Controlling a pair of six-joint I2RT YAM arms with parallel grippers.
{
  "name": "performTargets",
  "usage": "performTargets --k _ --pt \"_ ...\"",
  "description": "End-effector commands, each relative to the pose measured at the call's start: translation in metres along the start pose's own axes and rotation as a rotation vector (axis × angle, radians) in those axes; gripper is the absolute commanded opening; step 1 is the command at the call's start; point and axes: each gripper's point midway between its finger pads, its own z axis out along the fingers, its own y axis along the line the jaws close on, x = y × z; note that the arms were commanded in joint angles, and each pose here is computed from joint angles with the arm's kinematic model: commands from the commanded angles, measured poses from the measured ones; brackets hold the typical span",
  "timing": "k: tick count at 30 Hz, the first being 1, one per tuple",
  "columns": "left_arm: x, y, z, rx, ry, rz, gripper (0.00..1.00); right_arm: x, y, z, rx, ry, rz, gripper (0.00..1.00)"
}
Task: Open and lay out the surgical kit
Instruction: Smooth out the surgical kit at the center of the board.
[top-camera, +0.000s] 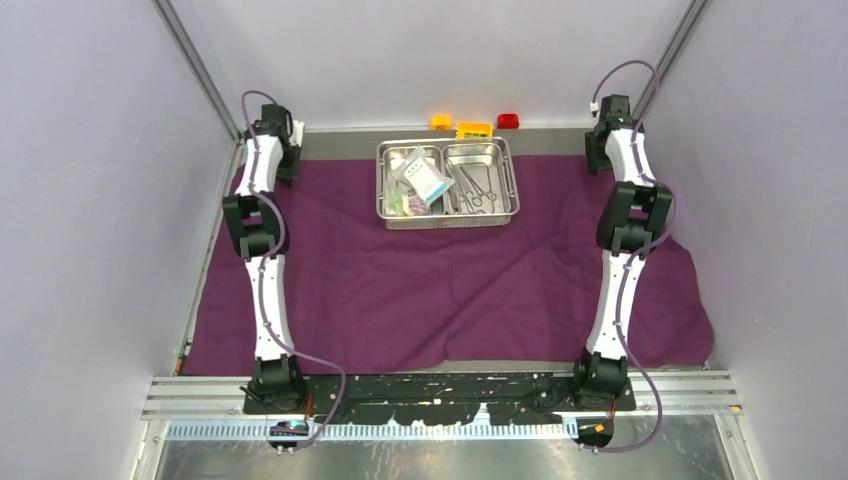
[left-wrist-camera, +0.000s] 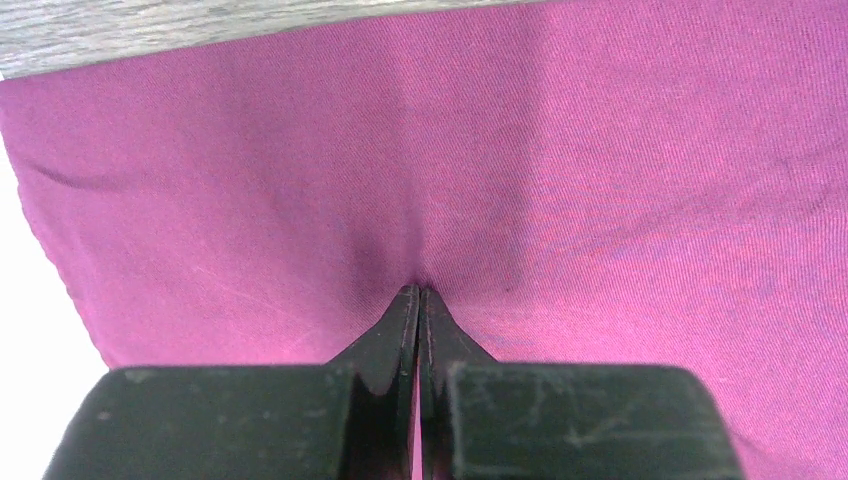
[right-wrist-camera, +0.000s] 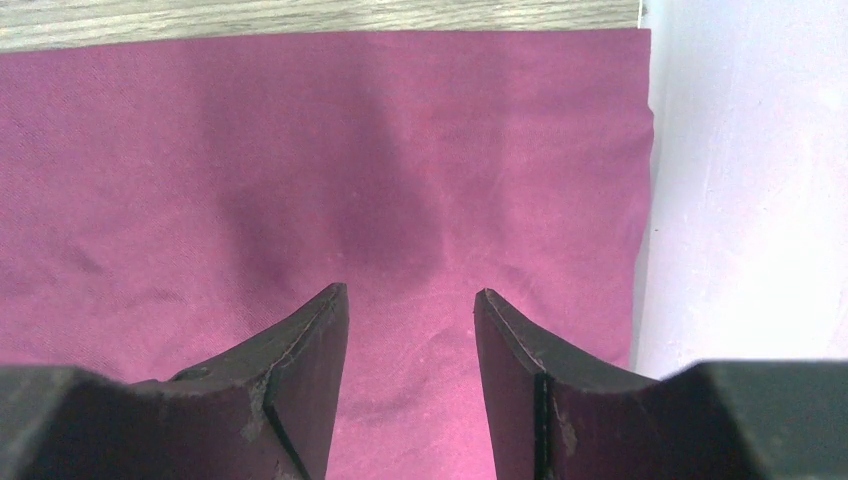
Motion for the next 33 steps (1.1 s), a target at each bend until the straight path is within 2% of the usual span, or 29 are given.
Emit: performTargets --k 1,10,18,26,33 --pt "0.026 0.059 0.024 -0.152 0.069 0.001 0.0 -0.022 -0.014 -0.026 0.021 -0.062 0.014 0.55" --pt "0.012 0.047 0.026 -0.164 0.041 0.054 0.0 -0.014 -0.011 -0.025 0.004 -0.036 -0.001 0.55" --pt "0.003 0.035 0.023 -0.184 0.029 0.1 0.0 -0.003 -0.003 -0.007 -0.009 0.0 0.006 0.55" --pt "0.002 0.043 0.004 -0.219 0.026 0.098 0.38 0.006 -0.009 0.017 0.058 0.039 -0.039 0.54" --pt "-0.005 0.054 0.005 -0.273 0.016 0.133 0.54 0.026 -0.034 0.027 0.155 0.091 -0.12 0.54"
